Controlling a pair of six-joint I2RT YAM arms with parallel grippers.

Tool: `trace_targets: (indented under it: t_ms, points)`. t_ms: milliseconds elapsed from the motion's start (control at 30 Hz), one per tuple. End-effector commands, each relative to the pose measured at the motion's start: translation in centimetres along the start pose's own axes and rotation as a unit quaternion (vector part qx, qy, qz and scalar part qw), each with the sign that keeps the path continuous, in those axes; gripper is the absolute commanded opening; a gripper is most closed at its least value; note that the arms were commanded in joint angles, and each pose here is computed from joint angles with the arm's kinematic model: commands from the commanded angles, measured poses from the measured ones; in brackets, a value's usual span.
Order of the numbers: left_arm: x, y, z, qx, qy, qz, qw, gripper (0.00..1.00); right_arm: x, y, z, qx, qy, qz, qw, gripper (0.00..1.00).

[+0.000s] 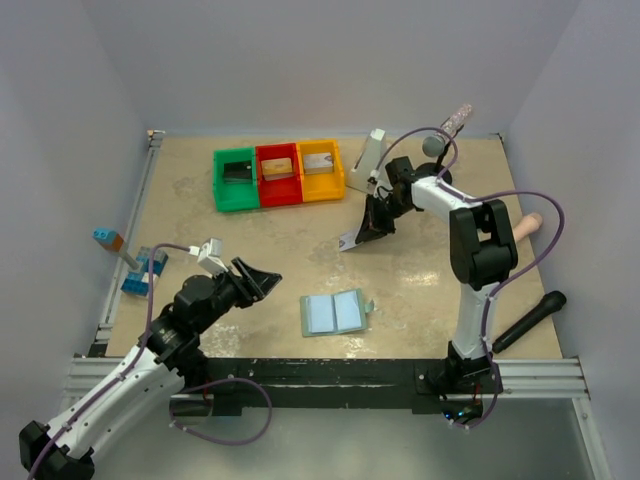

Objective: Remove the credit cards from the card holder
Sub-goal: Place the credit card at the center of the board.

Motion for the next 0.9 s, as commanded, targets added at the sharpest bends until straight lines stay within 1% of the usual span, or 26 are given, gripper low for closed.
trace_targets:
  t_ms: [0,267,333,567,867]
  points:
    - [0.30,-0.51,-0.07,-0.025,-0.012,0.011,1.000,0.61,-0.66,0.44,0.60,0.009,-0.002,-0.005,1.000,0.00]
    - [0.33,-0.55,-0.01,-0.026,-0.012,0.011,1.000,0.61,-0.29,0.54,1.07,-0.032,0.004,-0.024,0.999,0.01]
    - [0.29,-0.51,0.01,-0.026,-0.012,0.011,1.000,0.61,-0.18,0.51,1.18,-0.038,0.005,-0.026,0.999,0.04]
    - [0.17,-0.38,0.10,-0.026,-0.012,0.010,1.000,0.61,-0.25,0.44,1.28,-0.049,0.003,-0.028,0.998,0.23]
    - [0.04,-0.24,0.06,-0.023,-0.009,0.009,1.000,0.61,-0.28,0.34,1.52,-0.056,-0.002,-0.032,0.998,0.31]
Point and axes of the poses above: each gripper's point midway between its finger pads, its own z axis back along the fingers, its own y axis along the line the jaws close on, x = y × z, the point moved 9 cm from there along z, back along the fingers, and after that the axes turned 10 degrees about -z, right-handed, at the moved point
